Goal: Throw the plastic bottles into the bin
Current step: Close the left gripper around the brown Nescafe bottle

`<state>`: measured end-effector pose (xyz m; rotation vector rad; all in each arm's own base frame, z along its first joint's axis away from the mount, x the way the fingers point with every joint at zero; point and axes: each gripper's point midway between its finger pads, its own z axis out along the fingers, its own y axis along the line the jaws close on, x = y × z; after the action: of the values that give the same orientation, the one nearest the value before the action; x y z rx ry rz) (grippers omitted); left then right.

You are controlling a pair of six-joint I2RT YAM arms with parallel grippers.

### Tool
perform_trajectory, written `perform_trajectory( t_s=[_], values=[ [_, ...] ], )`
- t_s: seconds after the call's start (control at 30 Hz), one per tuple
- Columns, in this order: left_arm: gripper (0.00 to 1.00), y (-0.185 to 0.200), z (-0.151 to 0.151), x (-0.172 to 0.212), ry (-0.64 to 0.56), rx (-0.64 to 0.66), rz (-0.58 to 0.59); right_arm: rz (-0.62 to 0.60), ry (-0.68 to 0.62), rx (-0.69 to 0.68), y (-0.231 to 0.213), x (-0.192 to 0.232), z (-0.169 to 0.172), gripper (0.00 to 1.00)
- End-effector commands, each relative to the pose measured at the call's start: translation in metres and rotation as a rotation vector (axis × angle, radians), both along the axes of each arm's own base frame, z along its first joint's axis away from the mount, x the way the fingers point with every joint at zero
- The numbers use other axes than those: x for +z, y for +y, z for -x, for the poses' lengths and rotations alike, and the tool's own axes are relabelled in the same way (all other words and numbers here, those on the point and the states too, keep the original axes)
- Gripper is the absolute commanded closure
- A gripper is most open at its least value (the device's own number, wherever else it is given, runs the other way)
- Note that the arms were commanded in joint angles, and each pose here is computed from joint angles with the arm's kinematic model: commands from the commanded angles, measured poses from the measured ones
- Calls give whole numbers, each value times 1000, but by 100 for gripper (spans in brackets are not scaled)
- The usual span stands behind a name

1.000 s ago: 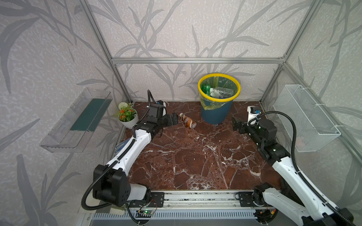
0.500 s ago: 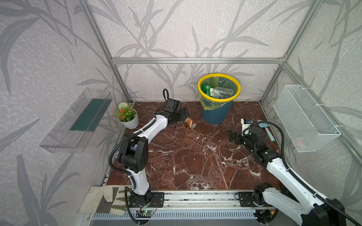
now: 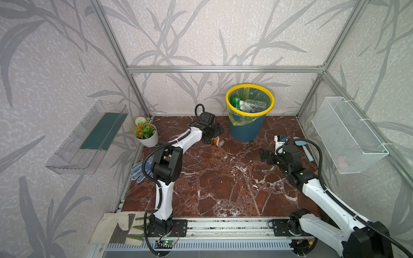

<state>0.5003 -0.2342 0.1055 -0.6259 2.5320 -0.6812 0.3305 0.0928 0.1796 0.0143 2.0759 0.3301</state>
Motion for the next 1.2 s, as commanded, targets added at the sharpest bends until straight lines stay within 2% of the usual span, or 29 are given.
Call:
perform_trajectory(
  t_s=[0.0,0.33,0.63,0.8,1.03,1.17],
  values=[
    [1,-6,-4,-3,28,27,24,-22,-25,-6,-1,6,0,4],
    [2,-8,-13,-25,59,30,-1,-48,-17,-12,-2,1,6,4],
    [9,-16,-21,-50,90,-45,-37,-62,-14,-20,-3,0,6,4],
    [17,-18,-20,-59,102,-84,-53,-72,-5,-28,-4,-4,6,4],
    [23,-17,-14,-67,116,-112,-71,-80,-1,-24,-2,-3,4,5],
    [33,-10,-11,-58,84,-119,-98,-81,1,-31,-3,-4,5,5]
  ],
)
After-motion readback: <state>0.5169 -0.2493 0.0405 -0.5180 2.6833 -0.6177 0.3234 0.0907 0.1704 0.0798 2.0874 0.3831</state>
